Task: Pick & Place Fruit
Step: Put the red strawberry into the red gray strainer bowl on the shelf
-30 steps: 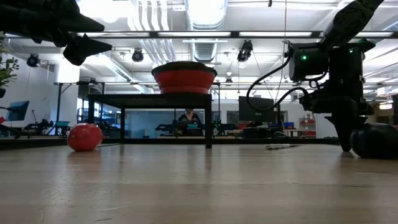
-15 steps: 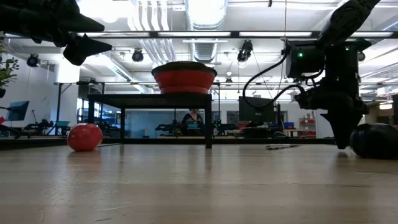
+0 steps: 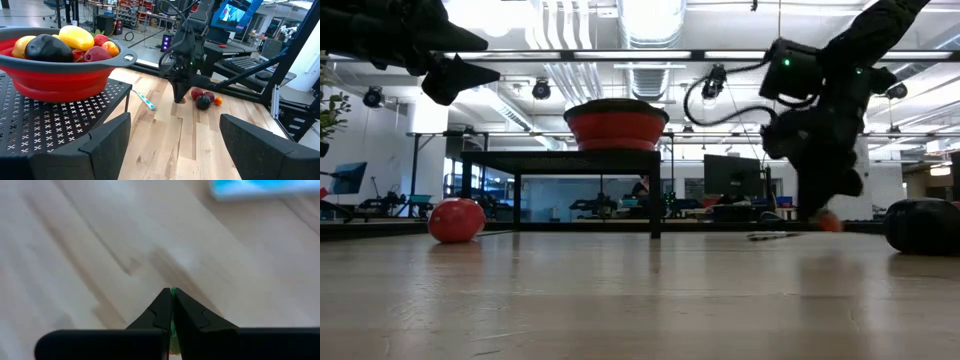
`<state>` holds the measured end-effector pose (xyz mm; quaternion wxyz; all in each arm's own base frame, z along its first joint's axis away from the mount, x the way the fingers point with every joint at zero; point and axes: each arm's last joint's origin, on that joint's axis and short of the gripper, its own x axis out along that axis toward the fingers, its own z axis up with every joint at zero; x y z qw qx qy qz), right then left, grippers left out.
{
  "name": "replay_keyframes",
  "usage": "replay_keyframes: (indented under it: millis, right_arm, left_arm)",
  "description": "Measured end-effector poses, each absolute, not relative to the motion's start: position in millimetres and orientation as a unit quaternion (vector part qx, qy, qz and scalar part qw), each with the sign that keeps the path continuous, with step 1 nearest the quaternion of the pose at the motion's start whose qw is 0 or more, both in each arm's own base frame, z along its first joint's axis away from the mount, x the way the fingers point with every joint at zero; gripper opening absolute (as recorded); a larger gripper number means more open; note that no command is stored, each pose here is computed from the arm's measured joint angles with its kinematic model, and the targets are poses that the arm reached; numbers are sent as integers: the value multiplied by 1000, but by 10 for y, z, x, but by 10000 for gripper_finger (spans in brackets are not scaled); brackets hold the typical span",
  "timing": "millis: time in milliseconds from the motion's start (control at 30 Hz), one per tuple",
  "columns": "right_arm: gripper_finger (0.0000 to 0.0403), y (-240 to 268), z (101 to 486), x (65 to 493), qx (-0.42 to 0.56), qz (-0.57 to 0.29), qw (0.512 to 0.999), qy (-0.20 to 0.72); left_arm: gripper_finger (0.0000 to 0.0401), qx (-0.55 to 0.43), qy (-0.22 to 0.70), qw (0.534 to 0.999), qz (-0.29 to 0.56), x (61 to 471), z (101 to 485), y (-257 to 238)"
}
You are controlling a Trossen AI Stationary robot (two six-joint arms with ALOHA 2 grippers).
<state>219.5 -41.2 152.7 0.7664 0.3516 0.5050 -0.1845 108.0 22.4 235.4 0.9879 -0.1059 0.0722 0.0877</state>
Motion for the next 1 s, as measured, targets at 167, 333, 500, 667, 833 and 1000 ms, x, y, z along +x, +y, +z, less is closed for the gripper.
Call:
replay_keyframes:
  millis: [167,333,500,667,833,1000]
  right_arm:
    - [8,-419,1616,2348,370,-125,809,439]
    - [8,-428,1745,2493,377,-62,850,362]
    - [8,-442,1888,2603,367,-20,886,283]
    - [8,-449,2048,2684,332,29,921,203]
    - [8,-458,2189,2727,294,56,945,133]
    - [8,-465,2291,2759,247,69,962,98]
  left_arm:
    - [312,-106,72,988,88,1080,2354,224]
    - [312,-106,72,988,88,1080,2354,225]
    - [312,-106,72,988,88,1080,2354,224]
    - [312,-106,72,988,88,1080,2354,224]
    - [312,-106,72,988,88,1080,2353,224]
    - [312,-106,72,988,88,1080,2353,224]
